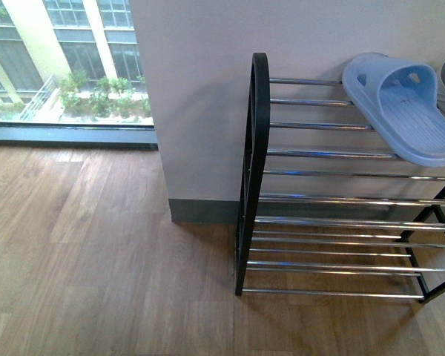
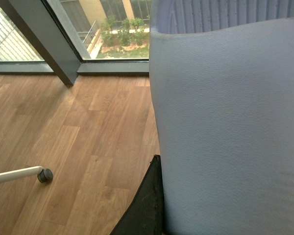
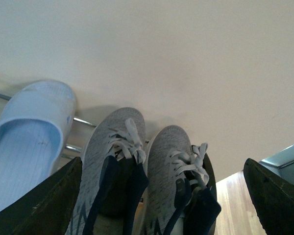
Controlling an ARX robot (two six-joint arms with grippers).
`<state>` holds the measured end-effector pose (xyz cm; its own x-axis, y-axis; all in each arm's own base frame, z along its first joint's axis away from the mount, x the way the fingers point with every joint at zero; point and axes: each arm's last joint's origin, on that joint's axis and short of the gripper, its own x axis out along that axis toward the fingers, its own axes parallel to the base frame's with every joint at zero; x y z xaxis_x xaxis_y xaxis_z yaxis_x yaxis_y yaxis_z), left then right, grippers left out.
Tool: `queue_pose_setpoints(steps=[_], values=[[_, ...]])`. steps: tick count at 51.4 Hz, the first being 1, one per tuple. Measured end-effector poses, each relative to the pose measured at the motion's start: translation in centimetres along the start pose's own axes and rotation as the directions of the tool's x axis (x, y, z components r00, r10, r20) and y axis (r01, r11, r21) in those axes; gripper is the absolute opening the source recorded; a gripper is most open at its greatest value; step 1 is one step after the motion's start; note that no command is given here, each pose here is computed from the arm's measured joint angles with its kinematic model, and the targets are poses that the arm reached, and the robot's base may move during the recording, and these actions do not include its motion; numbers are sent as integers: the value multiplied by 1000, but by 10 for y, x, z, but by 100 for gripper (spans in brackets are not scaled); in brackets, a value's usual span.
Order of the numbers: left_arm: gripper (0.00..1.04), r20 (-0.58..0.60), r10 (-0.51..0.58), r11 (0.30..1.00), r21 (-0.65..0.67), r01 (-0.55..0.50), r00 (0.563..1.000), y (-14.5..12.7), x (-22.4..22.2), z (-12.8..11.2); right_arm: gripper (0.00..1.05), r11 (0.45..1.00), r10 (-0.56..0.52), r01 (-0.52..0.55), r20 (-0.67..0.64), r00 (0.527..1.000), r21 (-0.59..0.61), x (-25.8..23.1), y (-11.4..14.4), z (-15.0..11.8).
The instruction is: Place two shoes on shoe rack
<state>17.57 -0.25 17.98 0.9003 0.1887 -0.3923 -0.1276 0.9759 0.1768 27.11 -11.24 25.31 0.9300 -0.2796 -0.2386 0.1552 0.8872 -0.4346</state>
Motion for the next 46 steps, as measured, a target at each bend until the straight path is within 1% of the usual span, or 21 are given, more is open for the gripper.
queue_pose_setpoints(steps=[3,9,10,11,13,14,17,19,21,22,25,26,33,34,46], values=[[2,0,0,1000,0,0,1000,0,0,0,95,1000,-5,5,9,1000,-1,-2,-1,2],[2,0,1,1000,0,-1,1000,0,0,0,95,1000,6,-6,-9,1000,1,0,2,-4],[2,0,0,1000,0,0,1000,0,0,0,95,1000,9,-9,-5,1000,5,0,2,-4],[2,0,0,1000,0,0,1000,0,0,0,93,999,27,-28,29,999,24,0,2,-5],[2,0,0,1000,0,0,1000,0,0,0,87,993,75,-87,150,986,77,-2,5,-6],[2,0,0,1000,0,0,1000,0,0,0,81,982,105,-136,222,969,133,-7,9,-8],[2,0,1,1000,0,-1,1000,0,0,0,71,957,132,-201,302,944,208,-19,24,-12],[2,0,1,1000,0,-1,1000,0,0,0,62,936,147,-238,325,934,260,-30,36,-17],[2,0,-2,1000,0,2,1000,0,0,0,55,922,152,-254,329,932,293,-37,43,-21],[2,0,-1,1000,0,1,1000,0,0,0,50,915,151,-258,329,932,310,-43,48,-23],[2,0,3,1000,0,-3,1000,0,0,0,40,906,148,-260,325,934,335,-53,57,-29],[2,0,3,1000,0,-3,1000,0,0,0,34,903,149,-262,323,935,341,-57,61,-32],[2,0,0,1000,0,0,1000,0,0,0,8,895,151,-266,319,936,358,-77,78,-44],[2,0,0,1000,0,0,1000,0,0,0,2,894,151,-268,322,935,359,-81,81,-46],[2,0,0,1000,0,0,1000,0,0,0,2,892,154,-271,321,935,361,-106,97,-60]])
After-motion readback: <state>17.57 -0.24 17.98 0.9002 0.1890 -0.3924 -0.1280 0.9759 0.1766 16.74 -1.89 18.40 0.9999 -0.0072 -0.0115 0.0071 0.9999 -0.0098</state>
